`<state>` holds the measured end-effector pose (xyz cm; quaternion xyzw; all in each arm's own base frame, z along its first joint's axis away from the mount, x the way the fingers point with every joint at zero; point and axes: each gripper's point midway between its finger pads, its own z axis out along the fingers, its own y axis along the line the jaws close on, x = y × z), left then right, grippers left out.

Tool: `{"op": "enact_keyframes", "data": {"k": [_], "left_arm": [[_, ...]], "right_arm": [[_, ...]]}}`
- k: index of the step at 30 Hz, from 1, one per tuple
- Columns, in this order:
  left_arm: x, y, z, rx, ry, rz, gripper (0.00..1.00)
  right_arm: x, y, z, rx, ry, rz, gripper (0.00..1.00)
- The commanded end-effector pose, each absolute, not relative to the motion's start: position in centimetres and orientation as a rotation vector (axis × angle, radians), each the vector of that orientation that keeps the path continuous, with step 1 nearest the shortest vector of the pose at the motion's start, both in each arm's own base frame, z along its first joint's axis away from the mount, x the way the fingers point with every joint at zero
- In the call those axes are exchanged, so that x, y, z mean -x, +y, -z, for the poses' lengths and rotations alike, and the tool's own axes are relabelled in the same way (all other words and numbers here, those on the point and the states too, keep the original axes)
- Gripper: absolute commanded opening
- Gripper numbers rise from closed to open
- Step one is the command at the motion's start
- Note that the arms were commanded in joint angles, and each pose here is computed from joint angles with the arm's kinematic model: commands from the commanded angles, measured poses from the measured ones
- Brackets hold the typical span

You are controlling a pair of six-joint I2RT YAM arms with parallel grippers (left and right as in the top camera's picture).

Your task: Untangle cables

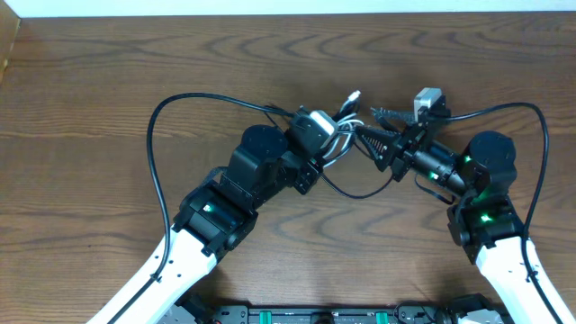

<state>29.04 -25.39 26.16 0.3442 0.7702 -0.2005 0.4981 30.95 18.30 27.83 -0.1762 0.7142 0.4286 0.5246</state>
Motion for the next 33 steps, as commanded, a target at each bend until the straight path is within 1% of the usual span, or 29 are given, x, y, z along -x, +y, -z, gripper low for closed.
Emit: {"op": "enact_keyframes", "data": {"k": [1,7,10,12,13,17,23,27,33], "left_arm": [[-28.3,-26.2,-28.0,-0.881,1.789,0.544,0.08],[-28.3,-26.2,-28.0,-0.882,1.789,0.545,0.07],[-28.3,-26.2,-28.0,-0.881,1.789,0.544,0.08],[-28.3,-26.2,-28.0,-0.88,1.79,0.542,0.07],[-28.4,-26.1,-28.0,-0.876,1.791,0.535,0.08],[-29.7,-24.6,-27.7,-0.798,1.828,0.426,0.07],[-32.2,-20.0,-26.6,-0.572,1.93,0.151,0.08],[-32.9,-17.7,-26.4,-0.453,1.962,0.029,0.08],[-33.2,-16.6,-26.5,-0.413,1.962,-0.036,0.08]], "right_arm": [[-30.7,18.9,-27.9,0.462,1.697,-1.028,0.43],[-30.7,18.9,-27.9,0.461,1.698,-1.027,0.3],[-30.6,19.0,-27.9,0.463,1.698,-1.029,0.18],[-30.6,19.0,-27.9,0.465,1.698,-1.031,0.04],[-30.6,19.0,-27.9,0.465,1.698,-1.031,0.01],[-30.6,19.0,-27.9,0.458,1.701,-1.037,0.01],[-30.6,19.1,-28.0,0.443,1.708,-1.052,0.01],[-30.6,19.1,-28.0,0.436,1.711,-1.059,0.01],[-30.6,19.1,-28.0,0.435,1.712,-1.059,0.01]]}}
